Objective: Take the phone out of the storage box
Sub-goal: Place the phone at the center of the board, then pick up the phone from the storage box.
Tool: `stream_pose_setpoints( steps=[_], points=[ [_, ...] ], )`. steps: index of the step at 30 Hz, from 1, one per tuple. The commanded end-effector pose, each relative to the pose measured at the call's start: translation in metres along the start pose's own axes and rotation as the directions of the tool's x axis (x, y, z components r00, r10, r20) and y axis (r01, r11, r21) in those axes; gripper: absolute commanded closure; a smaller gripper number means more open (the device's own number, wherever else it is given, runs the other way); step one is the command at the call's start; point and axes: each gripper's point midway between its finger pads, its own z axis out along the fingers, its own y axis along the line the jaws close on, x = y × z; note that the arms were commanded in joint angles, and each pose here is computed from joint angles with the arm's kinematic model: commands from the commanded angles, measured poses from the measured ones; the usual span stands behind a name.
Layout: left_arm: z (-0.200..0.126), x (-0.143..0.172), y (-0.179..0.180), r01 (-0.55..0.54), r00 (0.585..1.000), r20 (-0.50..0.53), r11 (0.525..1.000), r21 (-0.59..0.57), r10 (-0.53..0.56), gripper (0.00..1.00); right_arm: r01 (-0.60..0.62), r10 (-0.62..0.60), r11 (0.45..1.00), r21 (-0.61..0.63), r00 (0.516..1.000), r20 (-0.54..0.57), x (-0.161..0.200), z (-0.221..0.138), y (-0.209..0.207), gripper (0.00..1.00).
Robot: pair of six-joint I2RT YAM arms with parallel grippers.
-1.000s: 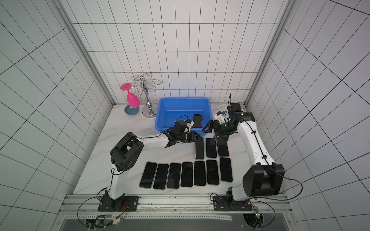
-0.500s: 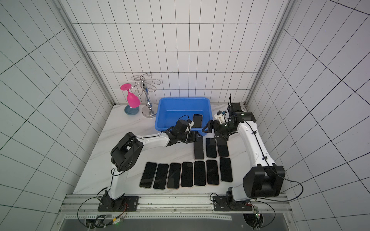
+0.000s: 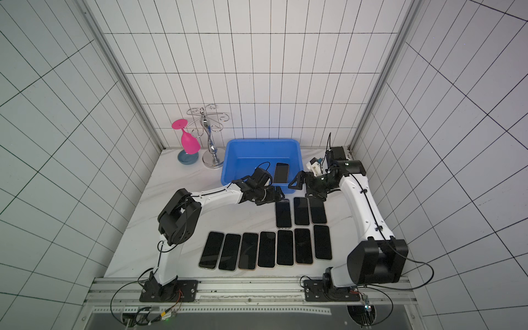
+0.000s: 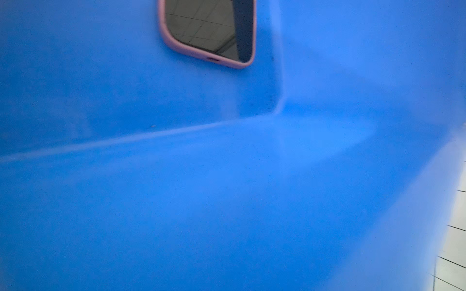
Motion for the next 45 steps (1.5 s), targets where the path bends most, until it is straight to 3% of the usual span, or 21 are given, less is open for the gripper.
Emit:
stream_pose_setpoints(
  steps=[1, 6, 9, 14, 18, 24, 27, 30, 33, 38, 45],
  points=[
    [0.000, 0.067, 0.085, 0.119, 0.961, -0.201, 0.942, -0.313, -0.188, 0.09, -0.008, 0.009, 1.000, -0.015, 1.000, 0.014, 0.001, -0.003, 0.001, 0.01],
    [-0.037, 0.059, 0.064, 0.105, 0.974, -0.166, 0.959, -0.264, -0.152, 0.12, -0.002, 0.003, 1.000, -0.009, 1.000, 0.026, -0.001, -0.006, 0.002, 0.01],
    [-0.073, 0.048, 0.036, 0.071, 0.987, -0.131, 0.982, -0.172, -0.095, 0.14, 0.002, -0.003, 1.000, 0.010, 0.999, 0.042, -0.003, -0.009, 0.000, 0.01],
    [-0.153, 0.002, -0.029, -0.101, 0.994, 0.049, 0.995, -0.026, 0.103, 0.12, 0.008, -0.013, 0.999, 0.050, 0.995, 0.094, -0.012, -0.017, -0.001, 0.01],
    [-0.187, -0.033, -0.046, -0.088, 0.992, 0.090, 0.995, 0.037, 0.085, 0.11, -0.018, 0.014, 0.999, 0.042, 0.995, 0.100, -0.024, -0.012, -0.001, 0.01],
    [-0.217, -0.076, -0.013, 0.010, 0.985, 0.172, 1.000, -0.011, -0.008, 0.12, 0.051, -0.076, 0.987, 0.151, 0.983, 0.168, -0.072, -0.004, 0.017, 0.01],
    [-0.233, -0.080, 0.003, 0.017, 0.976, 0.217, 1.000, -0.021, -0.012, 0.12, 0.143, -0.194, 0.954, 0.265, 0.965, 0.177, -0.100, 0.014, 0.042, 0.01],
    [-0.243, -0.077, 0.015, 0.004, 0.965, 0.262, 1.000, -0.018, 0.001, 0.12, 0.143, -0.219, 0.907, 0.396, 0.964, 0.154, -0.125, 0.042, 0.043, 0.01],
    [-0.249, -0.075, 0.028, 0.010, 0.953, 0.302, 1.000, -0.016, -0.005, 0.12, 0.111, -0.197, 0.853, 0.510, 0.973, 0.119, -0.147, 0.076, 0.025, 0.01],
    [-0.239, -0.066, 0.045, 0.011, 0.959, 0.282, 1.000, -0.020, -0.005, 0.12, 0.087, -0.174, 0.778, 0.623, 0.981, 0.080, -0.174, 0.132, -0.016, 0.01],
    [-0.223, -0.062, 0.075, 0.069, 0.975, 0.214, 0.998, -0.012, -0.065, 0.12, 0.084, -0.139, 0.734, 0.674, 0.990, 0.028, -0.182, 0.184, -0.061, 0.01]
  ],
)
